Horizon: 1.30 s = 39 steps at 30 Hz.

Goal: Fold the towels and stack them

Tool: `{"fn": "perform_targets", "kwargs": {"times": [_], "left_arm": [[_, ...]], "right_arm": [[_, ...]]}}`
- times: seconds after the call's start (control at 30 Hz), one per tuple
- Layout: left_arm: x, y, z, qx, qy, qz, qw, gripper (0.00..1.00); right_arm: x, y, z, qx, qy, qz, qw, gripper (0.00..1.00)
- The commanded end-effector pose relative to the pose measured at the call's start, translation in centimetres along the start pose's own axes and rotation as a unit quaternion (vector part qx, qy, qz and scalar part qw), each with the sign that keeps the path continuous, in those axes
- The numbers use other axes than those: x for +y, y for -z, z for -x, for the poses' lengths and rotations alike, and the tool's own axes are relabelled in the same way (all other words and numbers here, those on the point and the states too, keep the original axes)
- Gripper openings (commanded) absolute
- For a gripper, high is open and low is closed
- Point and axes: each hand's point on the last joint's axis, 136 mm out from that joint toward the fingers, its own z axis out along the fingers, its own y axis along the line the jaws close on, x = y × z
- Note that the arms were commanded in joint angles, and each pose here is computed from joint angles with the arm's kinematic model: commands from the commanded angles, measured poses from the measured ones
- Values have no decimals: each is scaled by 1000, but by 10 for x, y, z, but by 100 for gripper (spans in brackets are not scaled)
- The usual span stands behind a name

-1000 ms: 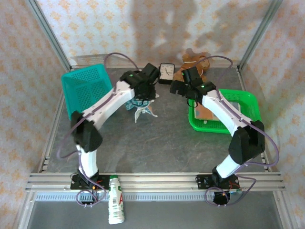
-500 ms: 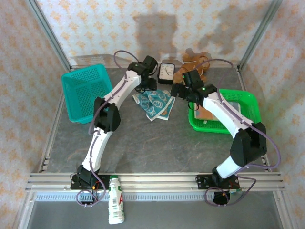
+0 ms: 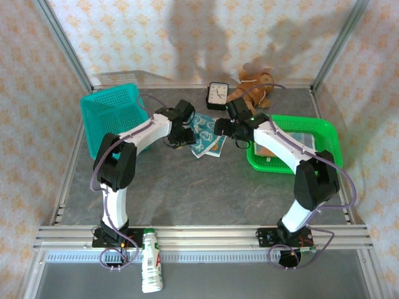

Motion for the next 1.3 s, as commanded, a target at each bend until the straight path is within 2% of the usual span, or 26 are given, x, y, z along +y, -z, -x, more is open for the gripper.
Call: {"fn": "perform_targets", "kwargs": {"times": [0.0, 0.27, 0.63, 0.7, 0.77, 0.87, 1.1, 1.27], "left_arm": [[-32, -10, -8, 3, 43, -70, 997, 43], [-38, -35, -19, 17, 86, -85, 992, 37], [-15, -48, -40, 34, 96, -24, 995, 35], [-17, -49, -41, 32, 99, -32, 994, 25], [-15, -45, -41, 28, 98, -29, 994, 13], [-7, -33, -38, 16, 88, -9, 996, 1], [34, 6, -46, 1, 77, 29, 997, 0], [78, 22, -60, -2, 75, 63, 995, 0]], "right_arm": [[1, 4, 10, -17, -7, -3, 1000, 86], [-4, 8, 6, -15, -1, -11, 1000, 87], [-5, 8, 5, -14, 5, -14, 1000, 88], [-6, 7, 5, -13, 4, -14, 1000, 88], [-5, 6, 4, -10, 4, -12, 1000, 88], [-3, 6, 4, -9, 5, -10, 1000, 88], [6, 2, 1, 3, 12, -3, 1000, 86], [24, -9, -7, 25, 10, 22, 999, 69]]}}
